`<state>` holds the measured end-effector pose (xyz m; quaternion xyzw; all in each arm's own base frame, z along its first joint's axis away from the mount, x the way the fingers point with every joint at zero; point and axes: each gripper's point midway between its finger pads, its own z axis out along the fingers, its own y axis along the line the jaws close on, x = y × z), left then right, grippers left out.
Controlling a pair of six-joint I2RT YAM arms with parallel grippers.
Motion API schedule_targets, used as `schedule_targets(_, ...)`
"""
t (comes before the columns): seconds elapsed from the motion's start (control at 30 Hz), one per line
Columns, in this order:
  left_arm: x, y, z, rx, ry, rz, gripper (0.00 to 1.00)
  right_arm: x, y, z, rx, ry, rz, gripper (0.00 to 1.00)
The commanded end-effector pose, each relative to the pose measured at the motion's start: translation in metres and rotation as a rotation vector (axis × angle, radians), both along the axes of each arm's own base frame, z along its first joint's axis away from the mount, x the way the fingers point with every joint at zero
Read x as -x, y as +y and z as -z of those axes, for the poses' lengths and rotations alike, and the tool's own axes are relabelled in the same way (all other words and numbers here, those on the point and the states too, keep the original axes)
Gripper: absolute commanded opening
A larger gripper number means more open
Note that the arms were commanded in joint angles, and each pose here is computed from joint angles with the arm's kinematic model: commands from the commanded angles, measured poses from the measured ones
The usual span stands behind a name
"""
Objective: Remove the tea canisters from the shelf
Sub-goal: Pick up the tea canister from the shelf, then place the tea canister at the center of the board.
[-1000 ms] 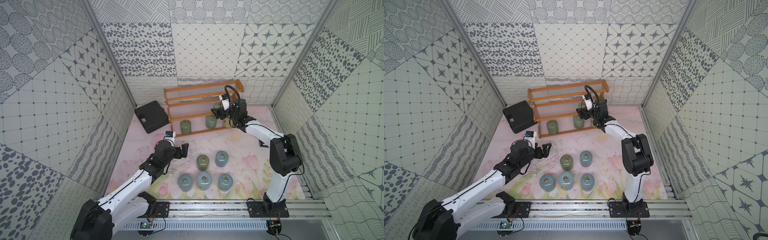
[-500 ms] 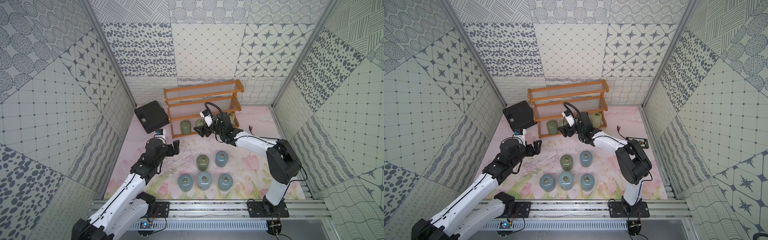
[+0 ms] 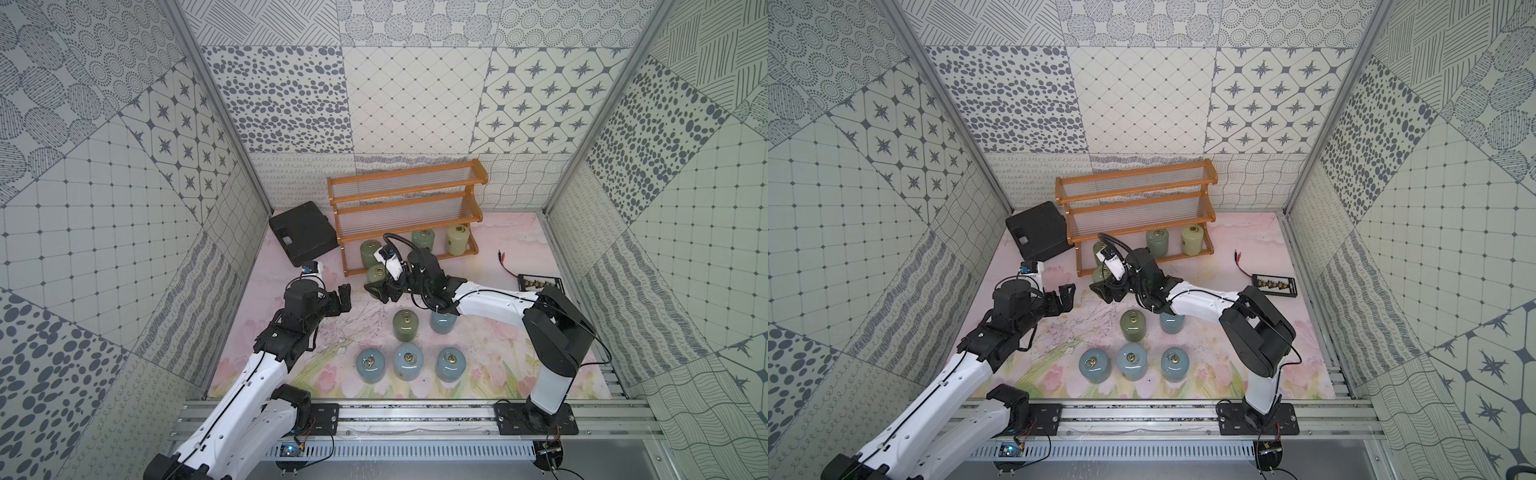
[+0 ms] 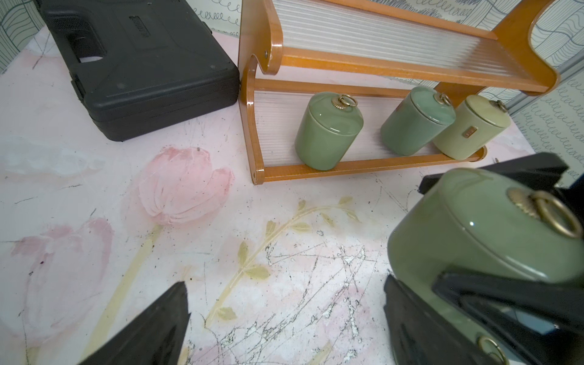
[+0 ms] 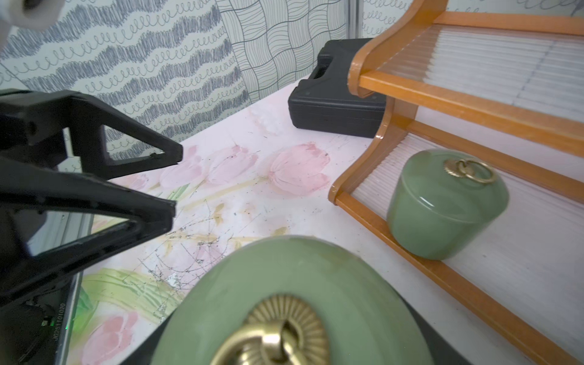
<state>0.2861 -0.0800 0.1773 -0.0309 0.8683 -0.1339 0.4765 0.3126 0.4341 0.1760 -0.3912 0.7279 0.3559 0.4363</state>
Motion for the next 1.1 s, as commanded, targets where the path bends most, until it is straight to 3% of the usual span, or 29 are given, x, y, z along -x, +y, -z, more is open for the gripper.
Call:
schedule_targets(0.0, 0.001, 0.006, -0.004, -0.012, -0.007, -0.017, 1.0, 0.006, 0.021, -0.026, -0.112, -0.072, -0.017, 0.73)
schedule_targets(0.3, 0.003, 0.009, -0.004, 0.003, -0.006, -0.028, 1.0, 0.027, 0.04, 0.004, -0.084, -0.023, -0.036, 0.73)
schedule_targets(1.07, 0.007, 0.014, 0.001, -0.004, 0.0, -0.03, 1.0, 0.04, 0.063, 0.058, 0.023, 0.011, -0.092, 0.74)
